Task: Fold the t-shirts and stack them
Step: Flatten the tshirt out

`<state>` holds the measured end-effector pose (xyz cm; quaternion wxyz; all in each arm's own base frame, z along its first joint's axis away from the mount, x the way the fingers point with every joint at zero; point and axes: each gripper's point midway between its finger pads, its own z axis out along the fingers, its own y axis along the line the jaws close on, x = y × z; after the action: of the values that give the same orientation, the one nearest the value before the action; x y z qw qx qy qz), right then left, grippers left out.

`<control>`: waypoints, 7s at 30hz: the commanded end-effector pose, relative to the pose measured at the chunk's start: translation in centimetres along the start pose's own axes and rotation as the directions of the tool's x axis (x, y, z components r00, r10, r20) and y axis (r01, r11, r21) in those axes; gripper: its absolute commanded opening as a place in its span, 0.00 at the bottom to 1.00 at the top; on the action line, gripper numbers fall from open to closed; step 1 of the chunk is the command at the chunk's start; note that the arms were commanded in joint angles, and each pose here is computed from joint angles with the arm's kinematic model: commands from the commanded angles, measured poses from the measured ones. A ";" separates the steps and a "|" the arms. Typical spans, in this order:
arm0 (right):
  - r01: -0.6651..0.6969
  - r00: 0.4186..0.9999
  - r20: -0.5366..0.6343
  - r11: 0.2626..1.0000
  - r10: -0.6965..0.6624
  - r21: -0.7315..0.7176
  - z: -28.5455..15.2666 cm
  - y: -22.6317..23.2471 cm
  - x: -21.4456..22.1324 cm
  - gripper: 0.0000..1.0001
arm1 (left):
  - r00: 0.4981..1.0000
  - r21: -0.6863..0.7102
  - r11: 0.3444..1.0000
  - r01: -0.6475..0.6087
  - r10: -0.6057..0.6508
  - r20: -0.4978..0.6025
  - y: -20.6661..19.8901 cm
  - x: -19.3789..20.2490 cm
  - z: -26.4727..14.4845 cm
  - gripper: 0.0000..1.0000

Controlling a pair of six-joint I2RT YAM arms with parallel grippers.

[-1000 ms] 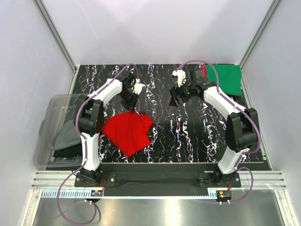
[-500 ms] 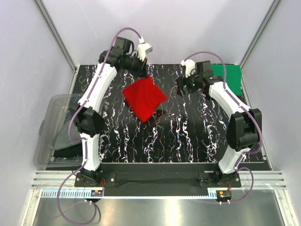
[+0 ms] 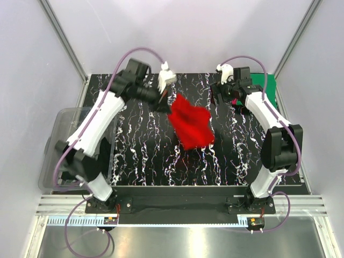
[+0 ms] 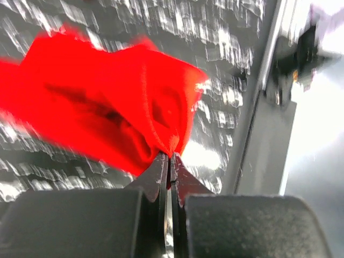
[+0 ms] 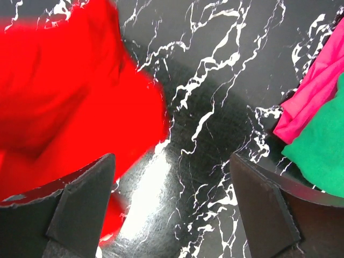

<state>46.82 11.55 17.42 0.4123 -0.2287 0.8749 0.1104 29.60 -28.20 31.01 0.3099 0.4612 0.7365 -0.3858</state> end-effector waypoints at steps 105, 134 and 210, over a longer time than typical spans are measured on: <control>-0.155 0.958 -0.278 0.685 -0.072 -0.712 9.9 15.8 5.1 0.63 | 0.814 -0.006 0.985 0.170 -0.144 -0.563 -0.8 22.6 6.7 0.00; -0.049 0.929 -0.329 0.823 -0.171 -0.566 15.6 15.1 8.1 0.32 | 0.838 -0.057 0.994 0.094 -0.110 -0.534 1.0 20.3 5.2 0.00; -0.059 0.972 0.225 0.998 0.065 -0.032 -3.8 -3.8 -11.8 0.00 | 0.930 -0.416 0.905 -0.089 -0.074 -0.361 10.4 14.4 1.6 0.42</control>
<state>51.55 9.70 25.81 0.4615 -0.1818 0.8547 0.1530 35.30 -18.91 14.40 0.2684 0.4409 0.8527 -0.0800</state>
